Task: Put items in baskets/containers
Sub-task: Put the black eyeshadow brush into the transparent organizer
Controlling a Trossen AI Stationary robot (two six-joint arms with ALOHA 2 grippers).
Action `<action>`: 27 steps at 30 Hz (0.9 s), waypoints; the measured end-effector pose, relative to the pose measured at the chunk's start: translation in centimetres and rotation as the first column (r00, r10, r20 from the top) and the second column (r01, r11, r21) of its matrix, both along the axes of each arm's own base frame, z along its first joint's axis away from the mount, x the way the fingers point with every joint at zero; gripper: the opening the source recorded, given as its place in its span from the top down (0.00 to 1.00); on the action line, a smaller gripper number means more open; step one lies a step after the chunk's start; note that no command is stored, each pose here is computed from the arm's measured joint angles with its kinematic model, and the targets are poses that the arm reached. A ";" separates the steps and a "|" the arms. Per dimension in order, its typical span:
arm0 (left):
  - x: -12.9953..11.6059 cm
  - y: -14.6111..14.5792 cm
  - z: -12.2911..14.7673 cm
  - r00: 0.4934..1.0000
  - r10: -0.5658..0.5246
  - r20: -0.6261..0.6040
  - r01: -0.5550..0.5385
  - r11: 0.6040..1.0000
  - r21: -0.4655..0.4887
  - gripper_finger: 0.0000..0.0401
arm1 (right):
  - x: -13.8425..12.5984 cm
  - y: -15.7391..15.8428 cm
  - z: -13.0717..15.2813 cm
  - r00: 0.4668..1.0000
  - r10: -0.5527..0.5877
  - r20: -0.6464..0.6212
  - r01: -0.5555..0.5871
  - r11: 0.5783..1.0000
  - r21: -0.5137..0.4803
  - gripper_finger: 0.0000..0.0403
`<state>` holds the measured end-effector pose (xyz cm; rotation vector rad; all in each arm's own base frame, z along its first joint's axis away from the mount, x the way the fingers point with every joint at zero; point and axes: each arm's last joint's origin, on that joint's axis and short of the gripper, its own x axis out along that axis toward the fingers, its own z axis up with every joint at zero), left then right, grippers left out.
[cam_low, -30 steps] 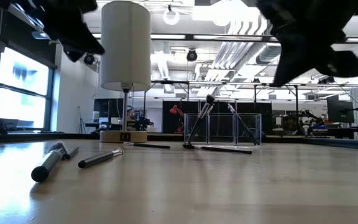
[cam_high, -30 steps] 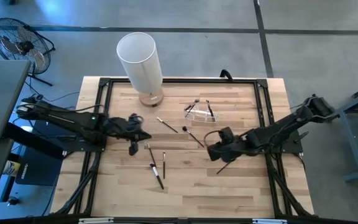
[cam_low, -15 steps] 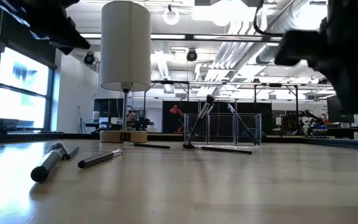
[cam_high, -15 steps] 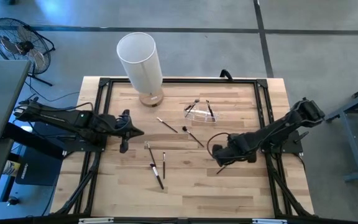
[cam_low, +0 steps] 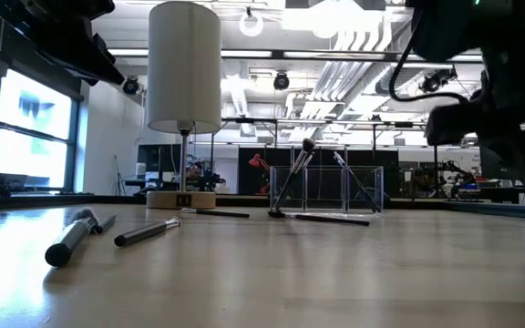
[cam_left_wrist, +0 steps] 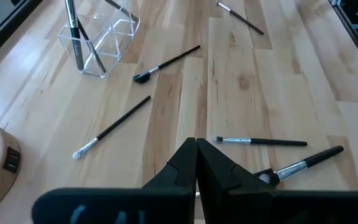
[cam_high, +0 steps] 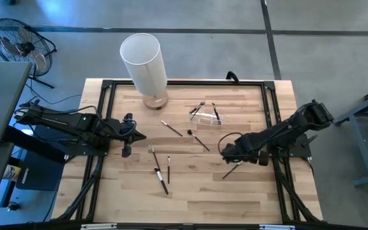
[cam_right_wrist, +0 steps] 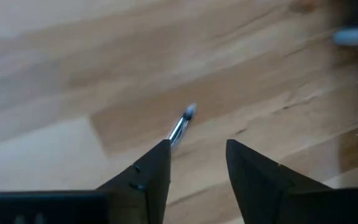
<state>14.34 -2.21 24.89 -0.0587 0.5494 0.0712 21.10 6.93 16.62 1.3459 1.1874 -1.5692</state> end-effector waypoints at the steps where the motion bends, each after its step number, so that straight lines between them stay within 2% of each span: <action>1: 0.0 0.0 0.0 1.000 0.000 0.000 0.000 1.000 0.000 1.00 | -0.1 -0.2 -0.2 1.000 -0.009 -0.009 0.009 1.000 -0.001 0.61; 6: 0.0 0.0 0.0 1.000 0.000 0.000 0.000 1.000 0.000 1.00 | -0.8 -1.1 -1.5 0.996 -0.073 -0.043 0.074 0.997 0.019 0.58; 16: -0.1 0.0 -0.2 1.000 0.003 -0.024 -0.003 1.000 -0.001 1.00 | -1.1 -1.7 -3.6 0.993 -0.113 0.037 0.110 0.992 0.062 0.63; 21: -0.1 0.0 -0.2 1.000 0.002 -0.024 -0.002 1.000 0.003 1.00 | -0.9 -1.7 -3.7 0.993 -0.103 0.056 0.100 0.993 0.061 0.72; 27: -0.1 0.0 -0.2 1.000 0.002 -0.022 -0.002 1.000 0.012 1.00 | -0.7 -1.7 -3.7 0.992 -0.095 0.084 0.090 0.994 0.060 0.90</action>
